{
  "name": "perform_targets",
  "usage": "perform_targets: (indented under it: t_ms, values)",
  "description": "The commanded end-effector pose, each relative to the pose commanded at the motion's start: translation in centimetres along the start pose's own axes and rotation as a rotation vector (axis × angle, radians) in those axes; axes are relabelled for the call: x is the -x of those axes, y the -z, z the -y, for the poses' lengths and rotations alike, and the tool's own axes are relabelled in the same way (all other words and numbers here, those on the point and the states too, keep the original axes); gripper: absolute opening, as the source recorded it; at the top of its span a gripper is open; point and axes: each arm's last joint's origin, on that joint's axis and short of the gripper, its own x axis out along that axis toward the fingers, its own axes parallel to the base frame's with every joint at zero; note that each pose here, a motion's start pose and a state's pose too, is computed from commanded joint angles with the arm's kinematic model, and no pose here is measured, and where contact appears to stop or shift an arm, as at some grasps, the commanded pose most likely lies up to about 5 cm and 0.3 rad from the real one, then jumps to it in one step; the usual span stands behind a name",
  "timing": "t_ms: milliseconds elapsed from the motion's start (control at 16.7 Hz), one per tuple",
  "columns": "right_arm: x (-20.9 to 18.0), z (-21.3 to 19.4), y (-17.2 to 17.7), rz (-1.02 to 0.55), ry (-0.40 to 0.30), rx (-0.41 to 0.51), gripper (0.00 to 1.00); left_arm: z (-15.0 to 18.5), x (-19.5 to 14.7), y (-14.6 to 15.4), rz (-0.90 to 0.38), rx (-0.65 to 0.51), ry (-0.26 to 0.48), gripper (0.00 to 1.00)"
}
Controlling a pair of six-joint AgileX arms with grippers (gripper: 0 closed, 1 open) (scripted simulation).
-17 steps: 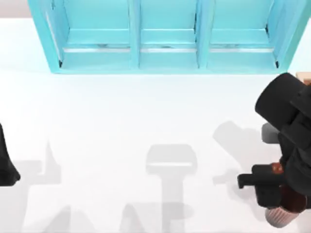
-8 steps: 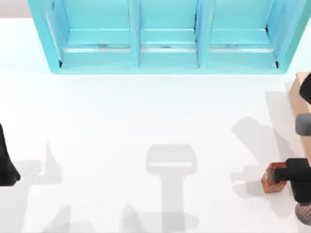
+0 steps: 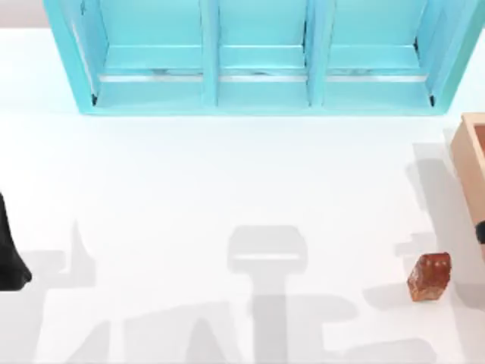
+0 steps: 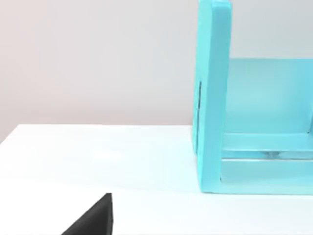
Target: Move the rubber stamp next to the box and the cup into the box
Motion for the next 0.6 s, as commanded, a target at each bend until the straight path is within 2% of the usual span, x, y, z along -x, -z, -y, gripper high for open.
perform_targets:
  t_ms: [180, 360, 600]
  values:
    - [-0.2, 5.5, -1.6, 0.004, 0.006, 0.001, 0.0, 0.0, 0.0, 0.0, 0.0, 0.0, 0.0, 1.0]
    - [-0.6, 10.6, -1.7, 0.005, 0.015, 0.001, 0.0, 0.0, 0.0, 0.0, 0.0, 0.0, 0.0, 1.0]
    - [-1.1, 14.1, -1.1, 0.019, 0.027, 0.002, 0.0, 0.0, 0.0, 0.0, 0.0, 0.0, 0.0, 1.0]
